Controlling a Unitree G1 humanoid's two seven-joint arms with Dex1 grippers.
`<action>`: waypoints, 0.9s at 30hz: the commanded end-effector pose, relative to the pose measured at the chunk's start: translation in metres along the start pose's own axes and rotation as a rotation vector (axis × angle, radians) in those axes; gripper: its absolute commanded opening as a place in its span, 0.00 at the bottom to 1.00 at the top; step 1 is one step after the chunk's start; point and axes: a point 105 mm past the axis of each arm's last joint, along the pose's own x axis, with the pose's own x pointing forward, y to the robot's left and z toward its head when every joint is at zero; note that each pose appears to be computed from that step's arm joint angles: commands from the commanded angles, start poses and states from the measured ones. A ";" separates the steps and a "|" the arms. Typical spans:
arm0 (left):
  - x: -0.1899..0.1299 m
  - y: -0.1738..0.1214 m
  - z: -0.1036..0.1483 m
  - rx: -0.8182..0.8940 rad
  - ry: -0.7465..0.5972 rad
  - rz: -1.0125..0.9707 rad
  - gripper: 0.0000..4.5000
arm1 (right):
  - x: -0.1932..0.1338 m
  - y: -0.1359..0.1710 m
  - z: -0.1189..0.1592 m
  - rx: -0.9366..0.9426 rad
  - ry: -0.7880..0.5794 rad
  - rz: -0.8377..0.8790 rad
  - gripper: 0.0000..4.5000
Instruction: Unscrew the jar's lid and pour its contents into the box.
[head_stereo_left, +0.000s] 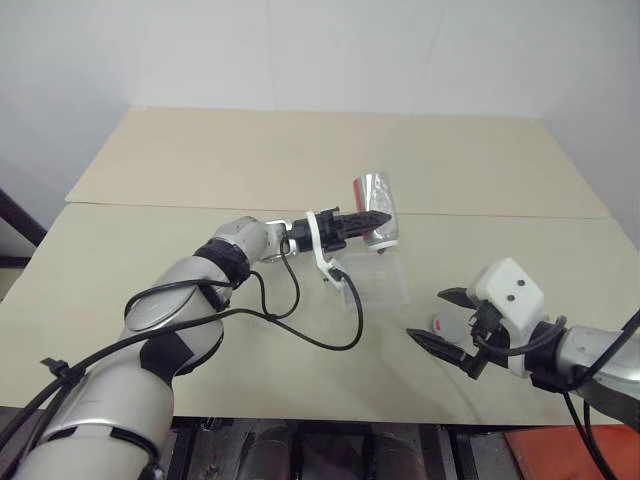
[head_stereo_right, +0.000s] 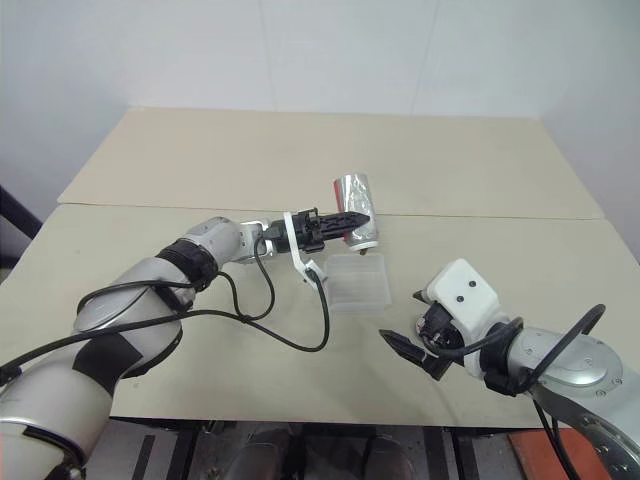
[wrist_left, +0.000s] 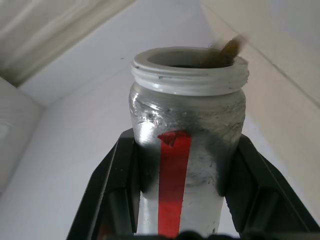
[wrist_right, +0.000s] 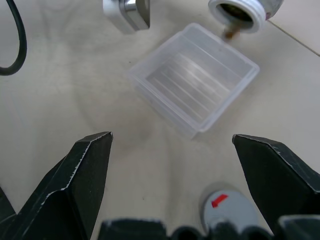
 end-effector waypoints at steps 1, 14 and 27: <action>0.002 0.011 -0.010 0.056 -0.004 0.039 0.42 | -0.004 -0.002 0.008 -0.042 -0.033 -0.031 0.99; -0.034 0.002 -0.049 -0.869 0.498 0.128 0.42 | -0.002 -0.004 0.007 -0.045 -0.033 -0.035 0.99; -0.096 -0.003 -0.006 -1.715 0.864 0.335 0.42 | 0.004 -0.001 0.006 -0.037 -0.039 -0.016 0.99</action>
